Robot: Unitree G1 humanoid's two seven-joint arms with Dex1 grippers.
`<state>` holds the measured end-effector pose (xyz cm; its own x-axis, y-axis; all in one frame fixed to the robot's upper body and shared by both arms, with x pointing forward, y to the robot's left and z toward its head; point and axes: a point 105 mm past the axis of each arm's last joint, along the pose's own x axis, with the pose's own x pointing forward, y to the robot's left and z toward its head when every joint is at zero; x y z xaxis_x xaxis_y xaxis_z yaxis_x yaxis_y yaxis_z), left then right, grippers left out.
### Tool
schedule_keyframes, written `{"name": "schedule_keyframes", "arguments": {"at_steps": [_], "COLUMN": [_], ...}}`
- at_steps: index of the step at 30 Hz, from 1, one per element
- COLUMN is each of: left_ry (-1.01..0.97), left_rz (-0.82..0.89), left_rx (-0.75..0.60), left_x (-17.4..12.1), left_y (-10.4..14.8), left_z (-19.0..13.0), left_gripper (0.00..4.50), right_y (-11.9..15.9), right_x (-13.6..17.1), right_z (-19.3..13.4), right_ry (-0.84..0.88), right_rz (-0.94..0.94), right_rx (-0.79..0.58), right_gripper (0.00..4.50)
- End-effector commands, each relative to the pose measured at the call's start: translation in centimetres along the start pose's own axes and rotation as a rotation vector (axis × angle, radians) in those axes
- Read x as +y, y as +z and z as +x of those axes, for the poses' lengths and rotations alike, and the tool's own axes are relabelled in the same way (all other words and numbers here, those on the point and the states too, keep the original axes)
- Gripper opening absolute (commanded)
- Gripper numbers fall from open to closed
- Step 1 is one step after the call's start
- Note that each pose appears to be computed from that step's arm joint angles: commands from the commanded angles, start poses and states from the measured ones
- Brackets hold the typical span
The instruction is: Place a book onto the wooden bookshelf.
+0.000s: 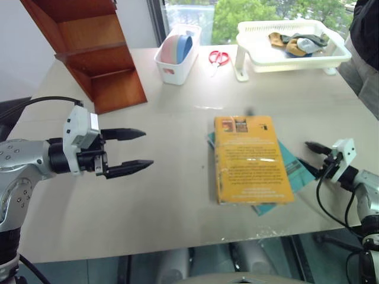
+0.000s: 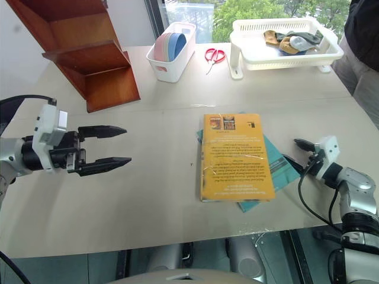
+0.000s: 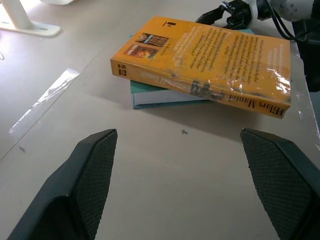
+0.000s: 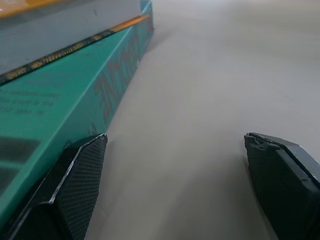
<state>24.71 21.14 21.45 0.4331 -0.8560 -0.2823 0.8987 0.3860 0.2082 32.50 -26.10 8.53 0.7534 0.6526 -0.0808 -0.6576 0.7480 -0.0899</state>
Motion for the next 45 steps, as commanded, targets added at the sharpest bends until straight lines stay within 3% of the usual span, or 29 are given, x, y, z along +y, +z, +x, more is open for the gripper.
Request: {"name": "schedule_keyframes", "arguments": {"at_steps": [1, 15, 27, 35, 45], "left_ry": [-0.007, 0.02, 0.032, -0.054, -0.054], "left_rz": [0.034, 0.016, 0.013, -0.011, -0.008], "left_rx": [-0.023, -0.022, -0.018, -0.014, 0.009], "left_x": [-0.5, -0.5, -0.6, -1.4, -1.0], "left_y": [1.0, 0.4, 0.5, 0.8, 0.4], "left_z": [0.0, -0.1, -1.4, -1.9, -1.9], "left_gripper": [4.16, 4.16, 4.16, 4.16, 4.16], "right_y": [1.1, 2.3, 7.6, 7.8, 7.1], "right_x": [1.1, 2.9, -1.2, 3.2, 8.9], "right_z": [1.6, 7.2, 3.9, 2.5, 5.1], "right_ry": [0.05, 0.194, 0.166, 0.48, 0.714], "right_rz": [-0.018, -0.036, -0.23, -0.255, -0.226], "right_rx": [-0.041, -0.096, -0.103, -0.007, 0.009], "right_gripper": [4.5, 4.5, 4.5, 4.5, 4.5]}}
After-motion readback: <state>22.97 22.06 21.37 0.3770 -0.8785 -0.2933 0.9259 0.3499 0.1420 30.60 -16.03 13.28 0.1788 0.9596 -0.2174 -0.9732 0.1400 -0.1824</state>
